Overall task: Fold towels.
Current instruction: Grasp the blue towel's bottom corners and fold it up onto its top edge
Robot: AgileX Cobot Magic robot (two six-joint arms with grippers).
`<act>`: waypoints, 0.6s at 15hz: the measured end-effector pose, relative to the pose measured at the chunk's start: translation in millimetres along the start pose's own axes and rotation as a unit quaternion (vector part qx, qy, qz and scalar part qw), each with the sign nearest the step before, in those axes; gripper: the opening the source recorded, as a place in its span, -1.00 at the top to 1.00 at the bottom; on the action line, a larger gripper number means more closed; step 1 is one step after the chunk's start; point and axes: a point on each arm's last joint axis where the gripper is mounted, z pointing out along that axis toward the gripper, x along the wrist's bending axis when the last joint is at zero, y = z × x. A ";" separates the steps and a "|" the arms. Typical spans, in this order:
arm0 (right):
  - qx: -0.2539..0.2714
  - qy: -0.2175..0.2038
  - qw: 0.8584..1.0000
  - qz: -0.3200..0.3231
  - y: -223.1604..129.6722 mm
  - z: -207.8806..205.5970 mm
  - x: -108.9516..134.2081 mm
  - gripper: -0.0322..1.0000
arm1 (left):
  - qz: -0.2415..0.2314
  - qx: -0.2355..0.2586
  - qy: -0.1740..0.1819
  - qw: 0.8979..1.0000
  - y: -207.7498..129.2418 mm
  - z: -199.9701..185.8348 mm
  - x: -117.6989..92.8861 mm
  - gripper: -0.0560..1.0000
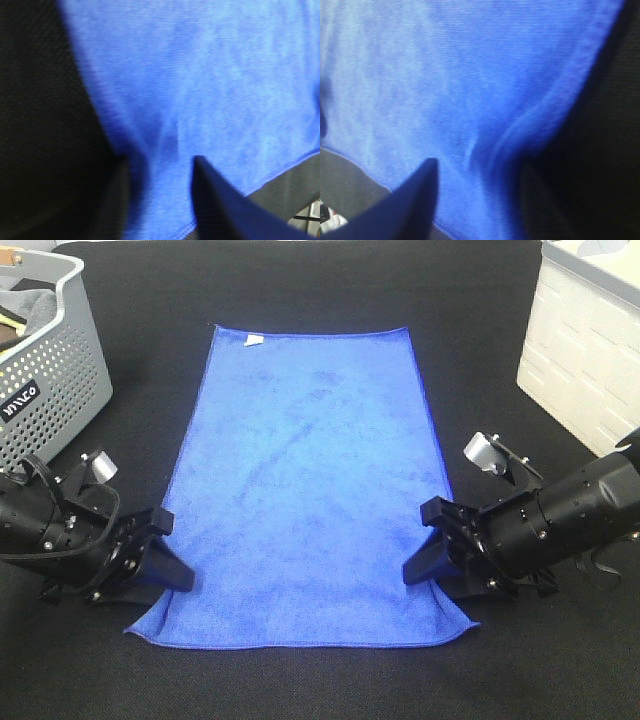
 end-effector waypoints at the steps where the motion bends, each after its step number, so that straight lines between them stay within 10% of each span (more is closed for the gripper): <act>1: 0.000 -0.006 1.000 0.001 0.0 1.3 -1.9 0.29 | -0.001 0.002 0.002 1.000 -0.3 1.3 1.3 0.45; 5: 0.001 -0.012 1.000 0.010 -0.1 2.8 -4.0 0.90 | 0.015 0.002 0.003 1.000 -0.3 0.0 0.5 0.89; 9: -0.008 0.002 1.000 0.010 -6.2 -13.3 6.6 0.94 | 0.048 0.008 0.019 0.999 -1.9 -20.6 -10.2 0.89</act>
